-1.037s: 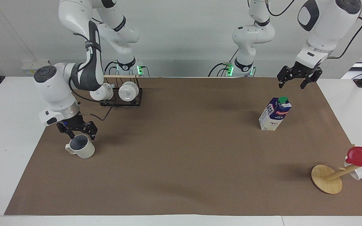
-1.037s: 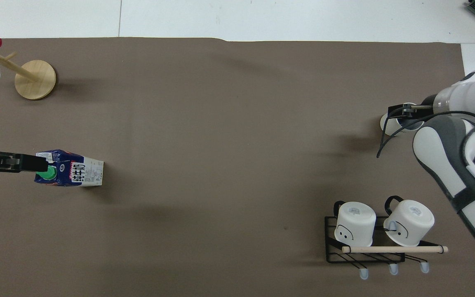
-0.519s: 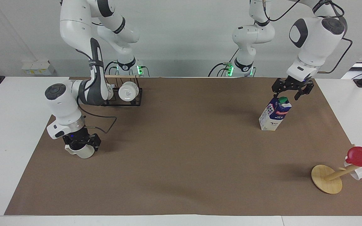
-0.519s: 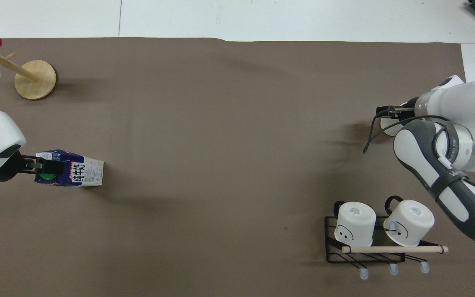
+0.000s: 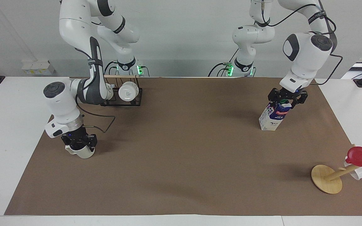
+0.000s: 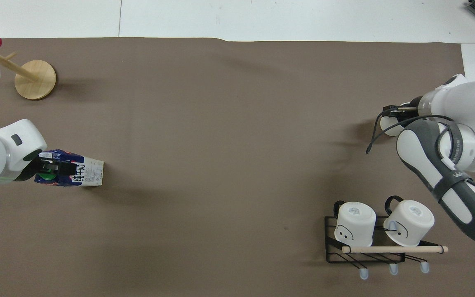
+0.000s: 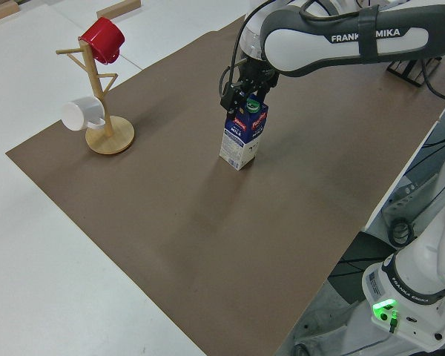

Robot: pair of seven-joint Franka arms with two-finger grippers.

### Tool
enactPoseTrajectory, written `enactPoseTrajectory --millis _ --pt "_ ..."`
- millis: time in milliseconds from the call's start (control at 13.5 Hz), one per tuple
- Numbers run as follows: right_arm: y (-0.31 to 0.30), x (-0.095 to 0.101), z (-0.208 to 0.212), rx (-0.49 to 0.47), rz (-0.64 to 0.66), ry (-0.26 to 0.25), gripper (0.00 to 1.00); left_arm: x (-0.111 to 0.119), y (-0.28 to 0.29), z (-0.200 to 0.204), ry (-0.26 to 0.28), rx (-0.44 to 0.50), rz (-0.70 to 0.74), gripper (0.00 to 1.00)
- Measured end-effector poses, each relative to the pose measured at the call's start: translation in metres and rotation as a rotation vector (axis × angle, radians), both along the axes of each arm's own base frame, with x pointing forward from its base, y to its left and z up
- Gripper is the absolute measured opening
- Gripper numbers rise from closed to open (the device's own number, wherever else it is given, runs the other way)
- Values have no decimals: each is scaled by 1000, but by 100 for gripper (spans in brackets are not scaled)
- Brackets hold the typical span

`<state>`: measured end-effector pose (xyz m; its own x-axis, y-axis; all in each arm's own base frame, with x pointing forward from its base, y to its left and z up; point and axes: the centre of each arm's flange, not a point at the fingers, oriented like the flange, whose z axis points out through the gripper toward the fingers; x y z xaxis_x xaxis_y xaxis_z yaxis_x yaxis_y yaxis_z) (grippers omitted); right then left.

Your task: Place cup and milk on table

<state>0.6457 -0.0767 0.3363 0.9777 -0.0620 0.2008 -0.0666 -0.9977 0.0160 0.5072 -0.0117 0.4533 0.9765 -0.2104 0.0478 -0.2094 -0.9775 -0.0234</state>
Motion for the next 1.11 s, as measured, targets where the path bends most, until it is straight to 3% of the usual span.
enactPoseTrajectory --millis 148,222,296,370,444,519,741,1111 --pt "1 0 5 -3 3 -4 50 0 0 0 0 1 -7 95" --pt "3 0 5 -2 6 -2 37 0 0 0 0 2 -9 86" --pt "8 0 -2 2 13 8 22 0 0 0 0 3 -10 86" --pt "11 0 -6 3 18 15 11 0 0 0 0 3 -10 76" --pt "13 0 -7 4 20 17 11 0 0 0 0 3 -11 71" --pt "13 0 -7 4 21 16 5 0 0 0 0 4 -11 70" --pt "18 1 1 3 28 21 5 0 0 0 -1 4 -12 59" --pt "88 -11 81 16 -34 48 5 0 0 2 -2 4 -12 49"
